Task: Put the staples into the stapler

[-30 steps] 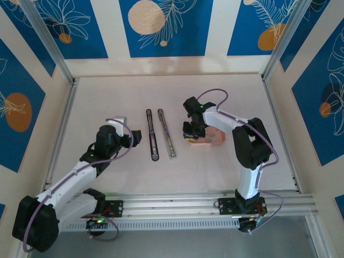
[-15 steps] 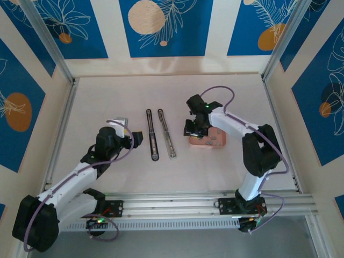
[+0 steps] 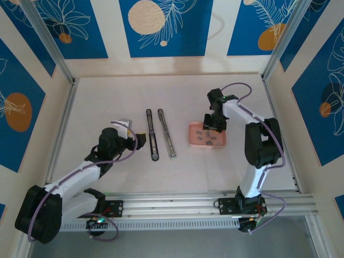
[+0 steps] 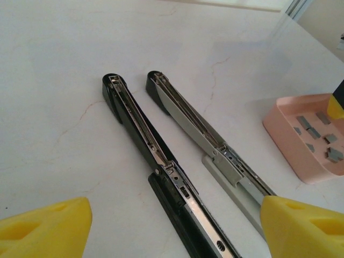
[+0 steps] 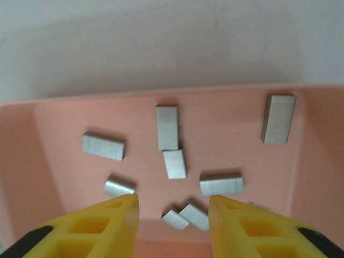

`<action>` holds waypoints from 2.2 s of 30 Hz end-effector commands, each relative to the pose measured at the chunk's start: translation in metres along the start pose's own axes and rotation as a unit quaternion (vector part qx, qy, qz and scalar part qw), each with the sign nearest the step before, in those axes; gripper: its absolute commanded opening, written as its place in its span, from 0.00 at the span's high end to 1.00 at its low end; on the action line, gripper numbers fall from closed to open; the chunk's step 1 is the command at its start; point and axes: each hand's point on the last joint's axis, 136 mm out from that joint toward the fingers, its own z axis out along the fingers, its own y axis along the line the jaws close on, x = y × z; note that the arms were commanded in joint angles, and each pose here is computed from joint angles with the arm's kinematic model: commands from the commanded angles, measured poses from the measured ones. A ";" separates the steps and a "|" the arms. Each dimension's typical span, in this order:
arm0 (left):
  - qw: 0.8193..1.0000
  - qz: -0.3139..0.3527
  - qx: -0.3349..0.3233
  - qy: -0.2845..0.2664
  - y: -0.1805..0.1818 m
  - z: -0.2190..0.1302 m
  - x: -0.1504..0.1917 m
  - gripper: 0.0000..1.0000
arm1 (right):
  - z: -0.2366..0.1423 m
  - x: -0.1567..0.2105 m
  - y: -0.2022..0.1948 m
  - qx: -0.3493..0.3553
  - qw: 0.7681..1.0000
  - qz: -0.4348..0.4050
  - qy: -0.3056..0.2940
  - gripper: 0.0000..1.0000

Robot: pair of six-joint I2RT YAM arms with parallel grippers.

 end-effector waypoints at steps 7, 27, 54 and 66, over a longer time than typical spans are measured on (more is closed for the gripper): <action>1.000 0.011 -0.008 -0.023 0.003 0.005 -0.020 0.19 | 0.015 -0.027 0.012 -0.009 1.000 -0.025 -0.015 0.62; 1.000 0.023 -0.014 -0.011 0.005 0.005 -0.014 0.18 | 0.053 -0.022 0.005 0.032 0.999 -0.021 -0.008 0.71; 0.999 0.027 -0.013 -0.015 0.004 -0.002 -0.016 0.18 | 0.015 -0.025 0.013 0.027 0.998 -0.030 -0.052 0.68; 0.999 0.027 -0.015 -0.015 0.004 -0.003 -0.016 0.18 | 0.032 -0.020 0.004 0.036 0.999 -0.022 -0.029 0.65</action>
